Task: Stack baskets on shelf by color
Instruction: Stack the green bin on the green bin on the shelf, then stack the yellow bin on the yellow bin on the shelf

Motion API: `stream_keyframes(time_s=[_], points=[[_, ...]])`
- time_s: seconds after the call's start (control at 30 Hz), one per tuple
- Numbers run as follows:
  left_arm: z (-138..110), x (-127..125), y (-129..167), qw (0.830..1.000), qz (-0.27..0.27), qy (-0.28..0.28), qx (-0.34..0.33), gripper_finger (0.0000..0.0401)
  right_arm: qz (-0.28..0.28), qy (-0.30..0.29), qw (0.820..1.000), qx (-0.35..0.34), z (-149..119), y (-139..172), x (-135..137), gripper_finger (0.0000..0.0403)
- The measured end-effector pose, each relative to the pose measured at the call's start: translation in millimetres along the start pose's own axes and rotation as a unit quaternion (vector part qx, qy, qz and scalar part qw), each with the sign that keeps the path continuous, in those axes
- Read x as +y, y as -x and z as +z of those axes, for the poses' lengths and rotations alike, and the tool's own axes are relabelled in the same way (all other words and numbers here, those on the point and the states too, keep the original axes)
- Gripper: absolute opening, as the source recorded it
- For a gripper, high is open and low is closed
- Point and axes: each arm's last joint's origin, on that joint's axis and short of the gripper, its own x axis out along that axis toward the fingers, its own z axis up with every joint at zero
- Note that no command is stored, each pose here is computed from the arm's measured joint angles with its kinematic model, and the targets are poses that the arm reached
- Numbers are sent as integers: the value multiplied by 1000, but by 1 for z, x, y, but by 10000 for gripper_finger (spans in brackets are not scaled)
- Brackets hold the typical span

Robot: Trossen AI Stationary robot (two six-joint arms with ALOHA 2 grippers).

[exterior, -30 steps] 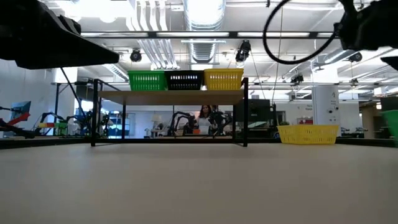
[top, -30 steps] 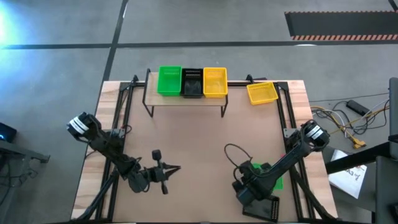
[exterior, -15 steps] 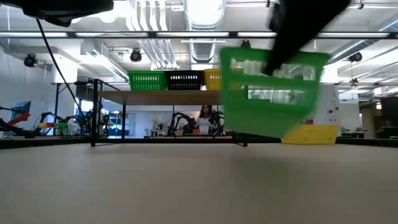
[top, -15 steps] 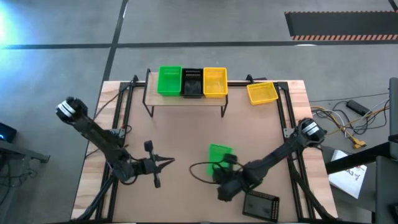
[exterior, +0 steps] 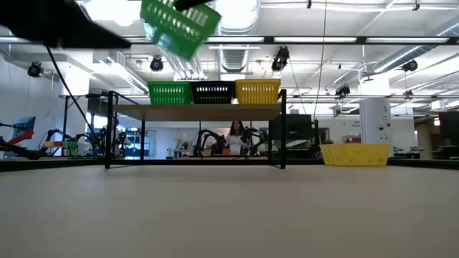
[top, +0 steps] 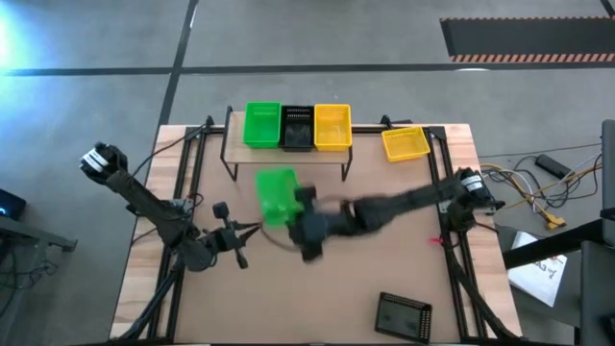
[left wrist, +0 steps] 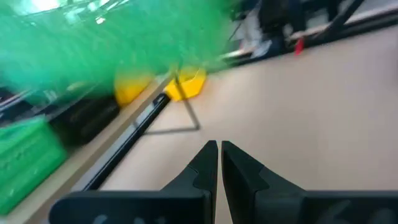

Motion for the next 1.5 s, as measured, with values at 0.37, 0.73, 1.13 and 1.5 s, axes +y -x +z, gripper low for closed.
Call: stream_keyframes(time_s=[0.37,0.73,1.13,1.5], points=[[-26,21,-27,996,81,29,40,5,2,-59,992,-115,-63,-60,-206,9],[-27,25,-32,994,93,19,47,5,11,-118,991,-62,-94,-100,-250,13],[-26,25,-32,994,93,20,46,5,19,-133,989,-55,-73,-71,-257,120],[-5,32,-31,994,97,46,22,5,114,-162,980,36,-48,-15,-214,122]])
